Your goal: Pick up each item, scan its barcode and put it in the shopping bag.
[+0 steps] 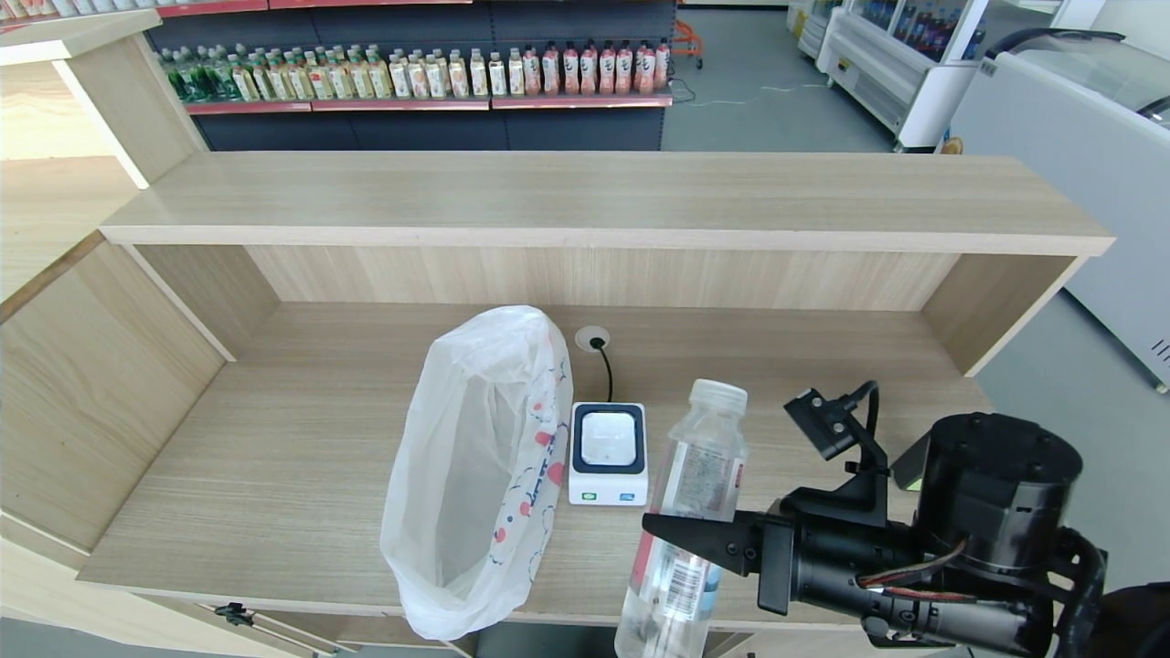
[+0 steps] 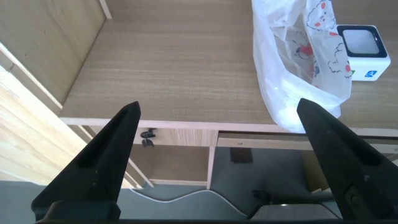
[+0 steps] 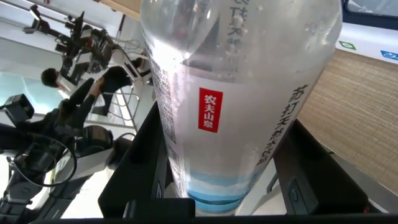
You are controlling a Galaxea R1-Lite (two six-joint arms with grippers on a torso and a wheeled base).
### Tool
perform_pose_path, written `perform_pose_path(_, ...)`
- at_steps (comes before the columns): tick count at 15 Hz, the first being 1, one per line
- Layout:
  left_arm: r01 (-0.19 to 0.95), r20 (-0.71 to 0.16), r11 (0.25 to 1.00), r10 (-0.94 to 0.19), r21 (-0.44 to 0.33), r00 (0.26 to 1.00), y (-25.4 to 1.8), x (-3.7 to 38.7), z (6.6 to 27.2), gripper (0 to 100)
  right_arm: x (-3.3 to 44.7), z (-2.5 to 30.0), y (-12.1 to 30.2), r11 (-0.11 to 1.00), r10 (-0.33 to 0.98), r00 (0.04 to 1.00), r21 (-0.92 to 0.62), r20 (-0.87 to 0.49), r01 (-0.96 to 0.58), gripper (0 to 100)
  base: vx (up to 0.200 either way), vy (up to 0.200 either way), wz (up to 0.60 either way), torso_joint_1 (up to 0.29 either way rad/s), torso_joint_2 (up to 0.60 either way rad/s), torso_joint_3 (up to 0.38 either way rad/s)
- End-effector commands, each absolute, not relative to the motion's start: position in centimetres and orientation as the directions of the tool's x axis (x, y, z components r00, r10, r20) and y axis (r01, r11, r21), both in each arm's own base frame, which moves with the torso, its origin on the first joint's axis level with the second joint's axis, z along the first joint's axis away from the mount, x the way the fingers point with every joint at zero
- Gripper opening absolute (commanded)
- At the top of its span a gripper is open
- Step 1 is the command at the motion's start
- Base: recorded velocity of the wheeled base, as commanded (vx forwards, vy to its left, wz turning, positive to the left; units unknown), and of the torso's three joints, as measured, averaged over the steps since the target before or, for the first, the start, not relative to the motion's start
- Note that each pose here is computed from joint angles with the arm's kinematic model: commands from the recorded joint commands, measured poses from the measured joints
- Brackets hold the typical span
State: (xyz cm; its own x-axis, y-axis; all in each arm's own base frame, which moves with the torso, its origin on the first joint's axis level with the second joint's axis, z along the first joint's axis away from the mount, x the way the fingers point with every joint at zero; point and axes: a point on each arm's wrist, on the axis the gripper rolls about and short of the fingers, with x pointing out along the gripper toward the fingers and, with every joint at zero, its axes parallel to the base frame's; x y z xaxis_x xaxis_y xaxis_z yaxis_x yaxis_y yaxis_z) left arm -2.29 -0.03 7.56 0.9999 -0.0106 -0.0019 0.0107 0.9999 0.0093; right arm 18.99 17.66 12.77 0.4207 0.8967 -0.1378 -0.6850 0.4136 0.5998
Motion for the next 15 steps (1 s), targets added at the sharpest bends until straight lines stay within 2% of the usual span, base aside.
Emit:
perform_pose_path(1, 0.011, -0.002, 1.0, -0.011, 0.009, 1.0, 0.0, -2.3, 7.6, 100, 19.0, 12.8, 17.7, 0.412, 0.897, 0.42, 0.599, -0.136, -0.687, 0, 0.0, 0.0, 0.0, 0.0, 0.0, 0.0)
perform_pose_path(12, 0.009, -0.002, 1.0, -0.009, 0.009, 1.0, 0.0, -2.3, 7.6, 100, 18.8, 13.1, 17.8, 0.411, 0.898, 0.423, 0.578, -0.124, -0.704, 0, 0.0, 0.0, 0.0, 0.0, 0.0, 0.0)
perform_pose_path(13, 0.009, -0.002, 1.0, -0.009, 0.009, 1.0, 0.0, -2.3, 7.6, 100, 19.0, 13.0, 17.6, 0.436, 0.89, 0.437, 0.52, -0.13, -0.734, 0, 0.0, 0.0, 0.0, 0.0, 0.0, 0.0)
perform_pose_path(15, 0.009, -0.002, 1.0, -0.009, 0.009, 1.0, 0.0, -2.3, 7.6, 100, 20.0, 12.9, 16.6, 0.517, 0.856, 0.495, 0.273, -0.15, -0.811, 0, 0.0, 0.0, 0.0, 0.0, 0.0, 0.0)
